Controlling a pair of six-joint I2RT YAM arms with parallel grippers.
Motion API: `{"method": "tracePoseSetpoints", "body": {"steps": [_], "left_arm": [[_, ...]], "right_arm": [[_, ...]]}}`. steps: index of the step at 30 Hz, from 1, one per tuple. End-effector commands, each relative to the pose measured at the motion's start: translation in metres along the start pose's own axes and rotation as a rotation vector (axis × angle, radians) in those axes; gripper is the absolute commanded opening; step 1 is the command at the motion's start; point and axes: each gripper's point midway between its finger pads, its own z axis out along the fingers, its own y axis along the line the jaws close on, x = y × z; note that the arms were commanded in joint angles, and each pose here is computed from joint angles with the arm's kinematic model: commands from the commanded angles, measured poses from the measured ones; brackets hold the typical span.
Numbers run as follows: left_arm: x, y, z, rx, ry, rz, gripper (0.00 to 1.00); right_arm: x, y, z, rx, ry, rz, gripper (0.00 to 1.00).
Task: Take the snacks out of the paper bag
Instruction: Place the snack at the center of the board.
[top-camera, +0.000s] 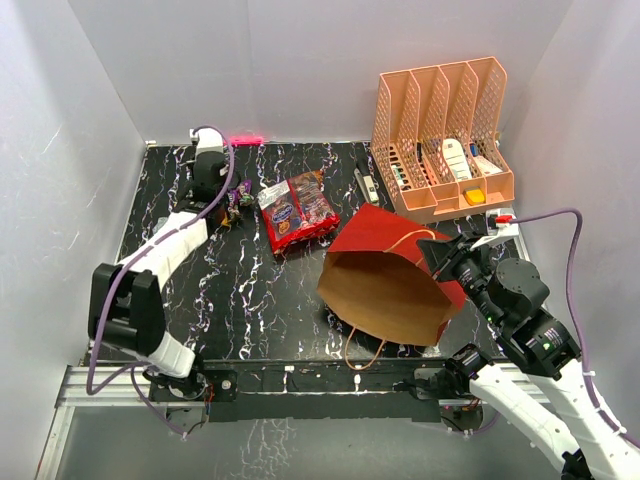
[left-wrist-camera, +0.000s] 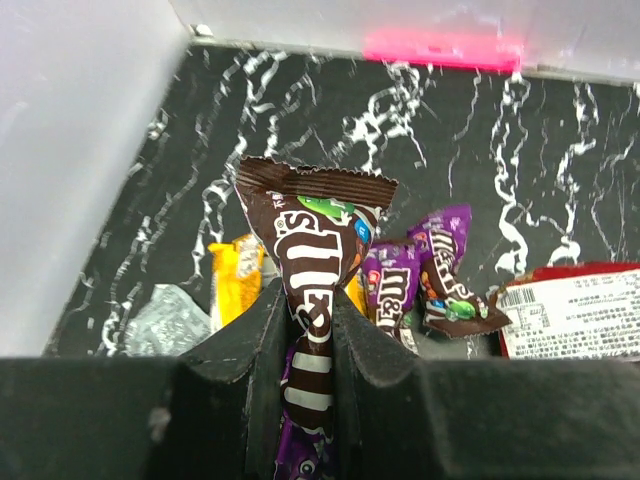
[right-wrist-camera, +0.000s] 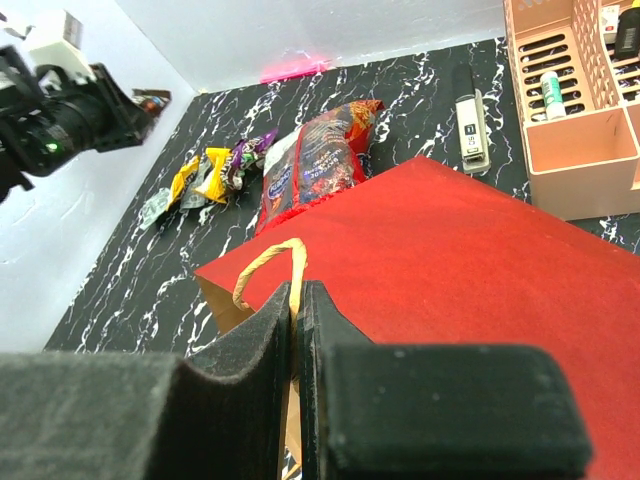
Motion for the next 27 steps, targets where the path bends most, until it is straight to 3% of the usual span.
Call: {"method": "tracePoseSetpoints", "body": {"steps": [1,6,17,27], "left_arm": [[0.021,-0.010,0.026,0.060,0.077,-0.070,0.00],[0.065,-0.009,0.061,0.082,0.231,-0.084,0.00],[0.098,-0.007,0.079,0.080,0.311,-0.062,0.00],[0.084,-0.001,0.060,0.088,0.305,-0.088,0.62]], "right_arm": [[-0.020,0.014,0.001,-0.050,-0.066,0.025,0.07],[-0.019,0.014,0.000,-0.053,-0.059,0.016,0.07],[-0.029,0.013,-0.010,-0.039,-0.082,0.015,0.07],[-0.029,0.022,-0.009,-0.085,-0.077,0.023,0.07]]}}
